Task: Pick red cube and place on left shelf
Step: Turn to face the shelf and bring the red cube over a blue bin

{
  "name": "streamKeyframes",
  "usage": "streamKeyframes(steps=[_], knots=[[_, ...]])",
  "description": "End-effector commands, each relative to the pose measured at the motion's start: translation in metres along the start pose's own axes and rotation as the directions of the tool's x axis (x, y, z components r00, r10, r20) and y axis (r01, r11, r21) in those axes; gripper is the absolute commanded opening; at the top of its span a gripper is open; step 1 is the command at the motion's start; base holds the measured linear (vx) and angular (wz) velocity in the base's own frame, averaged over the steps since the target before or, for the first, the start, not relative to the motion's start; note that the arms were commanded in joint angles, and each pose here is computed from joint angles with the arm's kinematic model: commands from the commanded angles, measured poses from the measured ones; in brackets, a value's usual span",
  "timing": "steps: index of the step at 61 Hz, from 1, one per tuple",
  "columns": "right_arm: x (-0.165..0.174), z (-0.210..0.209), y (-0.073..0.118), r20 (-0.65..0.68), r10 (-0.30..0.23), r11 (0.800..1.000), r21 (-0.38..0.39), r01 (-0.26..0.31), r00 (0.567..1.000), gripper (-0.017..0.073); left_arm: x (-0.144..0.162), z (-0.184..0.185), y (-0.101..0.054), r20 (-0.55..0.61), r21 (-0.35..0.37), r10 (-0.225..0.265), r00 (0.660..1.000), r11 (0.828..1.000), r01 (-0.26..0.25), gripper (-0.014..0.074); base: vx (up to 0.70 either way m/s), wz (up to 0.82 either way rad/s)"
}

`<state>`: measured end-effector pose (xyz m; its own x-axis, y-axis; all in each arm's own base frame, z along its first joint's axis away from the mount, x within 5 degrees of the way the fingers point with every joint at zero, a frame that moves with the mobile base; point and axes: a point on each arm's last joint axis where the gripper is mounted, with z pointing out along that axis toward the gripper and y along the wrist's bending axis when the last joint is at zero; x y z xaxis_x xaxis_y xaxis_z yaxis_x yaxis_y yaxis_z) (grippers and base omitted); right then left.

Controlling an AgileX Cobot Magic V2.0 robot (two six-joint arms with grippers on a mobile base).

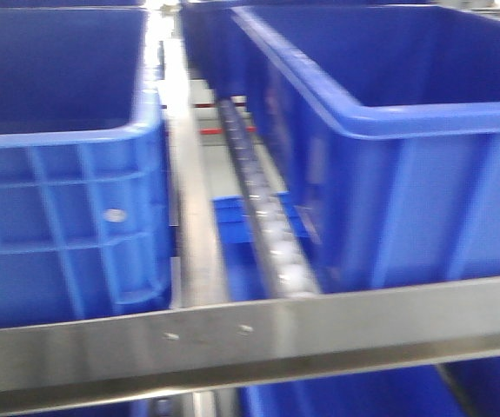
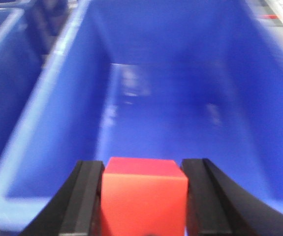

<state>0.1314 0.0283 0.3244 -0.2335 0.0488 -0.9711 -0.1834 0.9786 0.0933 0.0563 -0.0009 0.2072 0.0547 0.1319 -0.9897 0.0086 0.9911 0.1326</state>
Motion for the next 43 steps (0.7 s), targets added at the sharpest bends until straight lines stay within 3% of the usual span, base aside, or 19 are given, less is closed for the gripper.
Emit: streamKeyframes(steps=[1, 22, 43], knots=[[-0.0179, -0.0037, 0.0014, 0.119, -0.016, 1.0, -0.009, 0.017, 0.993, 0.0059, -0.0004, 0.0009, -0.0001, 0.062, -0.004, -0.004, 0.998, 1.0, 0.005, 0.0106, 0.06, 0.33], [-0.0179, -0.0037, 0.0014, 0.119, -0.016, 1.0, -0.009, 0.017, 0.993, 0.0059, -0.0004, 0.0009, -0.0001, 0.062, -0.004, -0.004, 0.998, 1.0, 0.005, 0.0106, 0.03, 0.3], [-0.0179, -0.0037, 0.0014, 0.119, -0.016, 1.0, -0.009, 0.017, 0.993, 0.0059, -0.0004, 0.0009, -0.0001, 0.062, -0.004, -0.004, 0.998, 1.0, 0.005, 0.0106, 0.0, 0.01]])
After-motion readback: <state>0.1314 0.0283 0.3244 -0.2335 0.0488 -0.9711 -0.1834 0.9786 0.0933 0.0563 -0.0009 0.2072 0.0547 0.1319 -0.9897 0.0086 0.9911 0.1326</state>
